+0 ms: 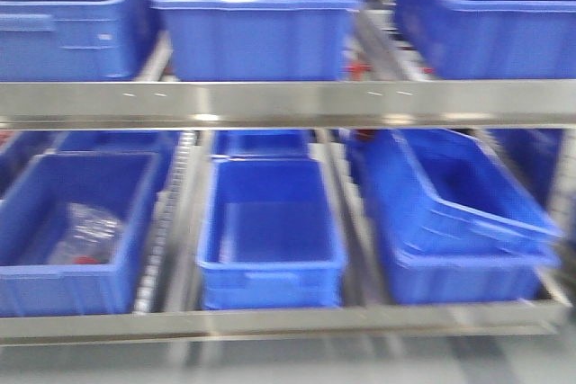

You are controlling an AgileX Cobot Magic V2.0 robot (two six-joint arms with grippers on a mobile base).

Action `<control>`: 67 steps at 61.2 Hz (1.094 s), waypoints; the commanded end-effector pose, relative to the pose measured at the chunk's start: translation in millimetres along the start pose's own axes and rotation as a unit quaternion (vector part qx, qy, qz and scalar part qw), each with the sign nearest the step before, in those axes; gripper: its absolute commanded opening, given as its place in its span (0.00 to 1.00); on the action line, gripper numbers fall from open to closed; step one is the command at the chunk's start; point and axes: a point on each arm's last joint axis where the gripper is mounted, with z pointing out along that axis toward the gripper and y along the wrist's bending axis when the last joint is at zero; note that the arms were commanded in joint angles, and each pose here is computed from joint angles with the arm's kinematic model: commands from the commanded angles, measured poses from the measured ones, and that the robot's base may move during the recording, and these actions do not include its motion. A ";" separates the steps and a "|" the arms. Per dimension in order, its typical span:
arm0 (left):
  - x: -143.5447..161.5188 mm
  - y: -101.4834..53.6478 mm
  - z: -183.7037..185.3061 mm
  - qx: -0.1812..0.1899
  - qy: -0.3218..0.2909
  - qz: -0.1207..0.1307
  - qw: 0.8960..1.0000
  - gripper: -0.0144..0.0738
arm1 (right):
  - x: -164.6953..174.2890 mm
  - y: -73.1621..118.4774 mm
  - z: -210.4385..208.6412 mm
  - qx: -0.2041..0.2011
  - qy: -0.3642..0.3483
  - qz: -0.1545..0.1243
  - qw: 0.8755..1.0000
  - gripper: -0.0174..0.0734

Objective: Pick red cube and place on left shelf
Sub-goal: 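Align the base in front of the empty blue bin on the shelf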

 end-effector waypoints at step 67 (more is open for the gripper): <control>-1.1 -0.1 -0.3 0.001 -0.041 -0.004 0.999 0.28 | -15.3 0.3 -1.8 0.002 -0.051 -0.004 0.999 0.31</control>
